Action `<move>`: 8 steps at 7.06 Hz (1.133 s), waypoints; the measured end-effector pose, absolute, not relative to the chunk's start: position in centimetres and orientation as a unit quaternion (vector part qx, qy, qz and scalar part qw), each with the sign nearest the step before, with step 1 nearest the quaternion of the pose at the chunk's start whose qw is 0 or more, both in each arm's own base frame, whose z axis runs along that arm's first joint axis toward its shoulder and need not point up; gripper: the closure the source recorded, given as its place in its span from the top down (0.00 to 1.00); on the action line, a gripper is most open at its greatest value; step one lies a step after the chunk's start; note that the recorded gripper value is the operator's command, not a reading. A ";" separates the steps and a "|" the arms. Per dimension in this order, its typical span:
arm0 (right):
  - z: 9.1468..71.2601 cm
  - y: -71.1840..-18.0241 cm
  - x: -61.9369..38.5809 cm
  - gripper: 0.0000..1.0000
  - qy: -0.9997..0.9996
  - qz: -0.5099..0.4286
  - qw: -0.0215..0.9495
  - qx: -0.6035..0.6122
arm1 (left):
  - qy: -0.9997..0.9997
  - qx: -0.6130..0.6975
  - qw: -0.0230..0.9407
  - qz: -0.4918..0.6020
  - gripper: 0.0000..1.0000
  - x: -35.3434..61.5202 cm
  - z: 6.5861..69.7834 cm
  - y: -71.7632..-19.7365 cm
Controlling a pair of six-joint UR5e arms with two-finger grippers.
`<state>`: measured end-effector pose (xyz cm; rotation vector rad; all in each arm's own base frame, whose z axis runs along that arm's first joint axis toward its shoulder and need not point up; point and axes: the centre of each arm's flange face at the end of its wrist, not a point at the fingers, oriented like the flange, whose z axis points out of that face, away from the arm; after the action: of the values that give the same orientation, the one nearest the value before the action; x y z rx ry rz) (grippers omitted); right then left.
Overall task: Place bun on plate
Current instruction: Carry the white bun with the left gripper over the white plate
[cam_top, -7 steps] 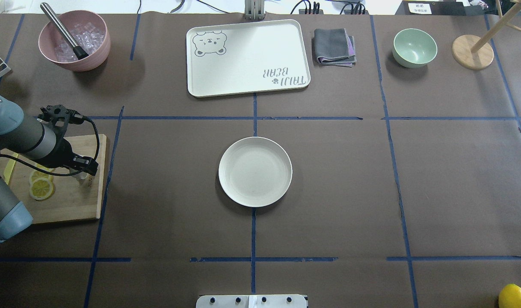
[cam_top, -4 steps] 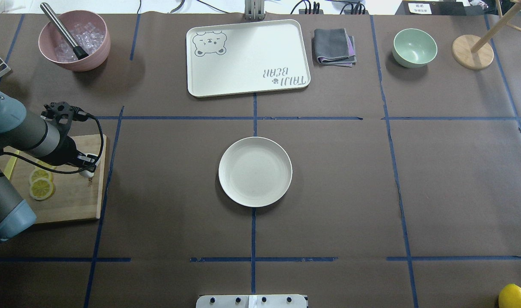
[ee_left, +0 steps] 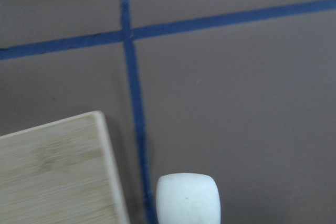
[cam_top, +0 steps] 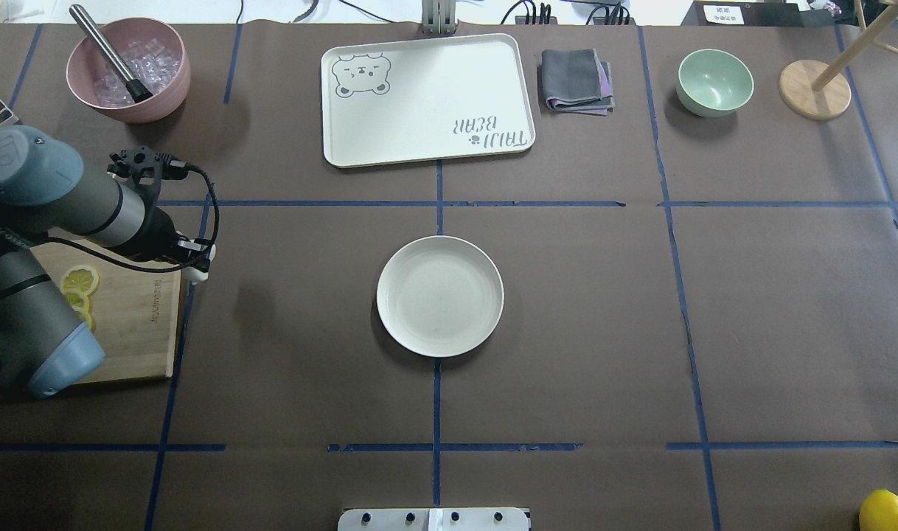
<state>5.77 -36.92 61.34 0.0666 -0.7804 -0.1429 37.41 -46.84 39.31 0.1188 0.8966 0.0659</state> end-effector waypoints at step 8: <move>61.3 -36.9 5.8 1.00 -0.380 -0.070 0.922 0.033 | 0.413 0.015 0.905 -0.105 0.99 64.6 16.8 -43.4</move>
<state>5.76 -36.92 61.34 0.0670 -0.7804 -0.1432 64.57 -43.35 16.80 0.0305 0.8529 -0.2176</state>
